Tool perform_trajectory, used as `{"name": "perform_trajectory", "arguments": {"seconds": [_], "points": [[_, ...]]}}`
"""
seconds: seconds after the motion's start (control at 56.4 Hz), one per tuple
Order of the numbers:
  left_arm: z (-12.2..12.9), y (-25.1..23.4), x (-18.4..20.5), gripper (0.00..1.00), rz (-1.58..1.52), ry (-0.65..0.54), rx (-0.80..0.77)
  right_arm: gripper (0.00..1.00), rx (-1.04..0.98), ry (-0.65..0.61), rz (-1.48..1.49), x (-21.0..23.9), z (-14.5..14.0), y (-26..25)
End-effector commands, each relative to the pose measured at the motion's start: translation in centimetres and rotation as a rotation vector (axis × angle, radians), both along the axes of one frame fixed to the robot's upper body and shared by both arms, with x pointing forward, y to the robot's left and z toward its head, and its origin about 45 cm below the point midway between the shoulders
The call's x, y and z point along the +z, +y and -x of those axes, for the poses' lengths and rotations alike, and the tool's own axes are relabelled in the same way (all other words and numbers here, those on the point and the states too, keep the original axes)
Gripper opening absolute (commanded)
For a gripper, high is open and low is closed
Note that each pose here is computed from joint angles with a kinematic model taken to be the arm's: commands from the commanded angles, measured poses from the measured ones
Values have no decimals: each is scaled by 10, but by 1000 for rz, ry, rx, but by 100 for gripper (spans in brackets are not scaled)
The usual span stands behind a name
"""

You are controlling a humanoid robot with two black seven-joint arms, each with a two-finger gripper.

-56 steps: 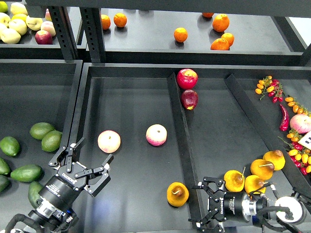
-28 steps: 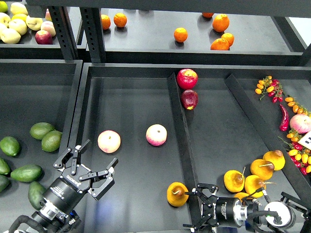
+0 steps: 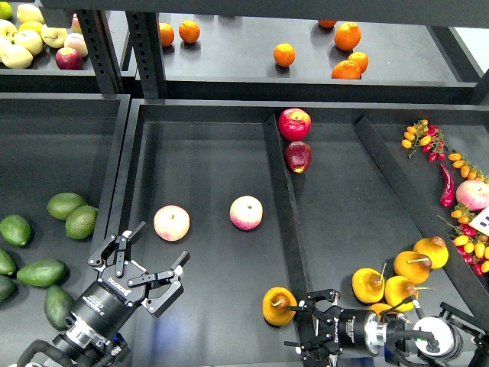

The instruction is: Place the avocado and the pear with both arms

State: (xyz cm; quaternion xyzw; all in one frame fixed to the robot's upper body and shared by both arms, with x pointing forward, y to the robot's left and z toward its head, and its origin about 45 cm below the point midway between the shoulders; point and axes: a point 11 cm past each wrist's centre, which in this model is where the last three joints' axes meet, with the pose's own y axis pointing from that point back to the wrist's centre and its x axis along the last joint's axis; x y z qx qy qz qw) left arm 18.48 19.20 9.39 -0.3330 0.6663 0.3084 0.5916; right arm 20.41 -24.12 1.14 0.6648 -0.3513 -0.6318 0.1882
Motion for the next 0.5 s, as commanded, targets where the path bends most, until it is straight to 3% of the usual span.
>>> {"name": "perform_trajectory", "arguments": {"seconds": [0.0,0.213,0.478], "points": [[1,-1,0,99,-5,-1,-7,29,-18,4,-12,-1,1,3],[1,-2,-1,99,-5,0,-10,17,-38,-10,-21,3,-5,2],[2,-3,-1,99,-8,1,-13,10,-41,-8,-29,3,-3,3]]}}
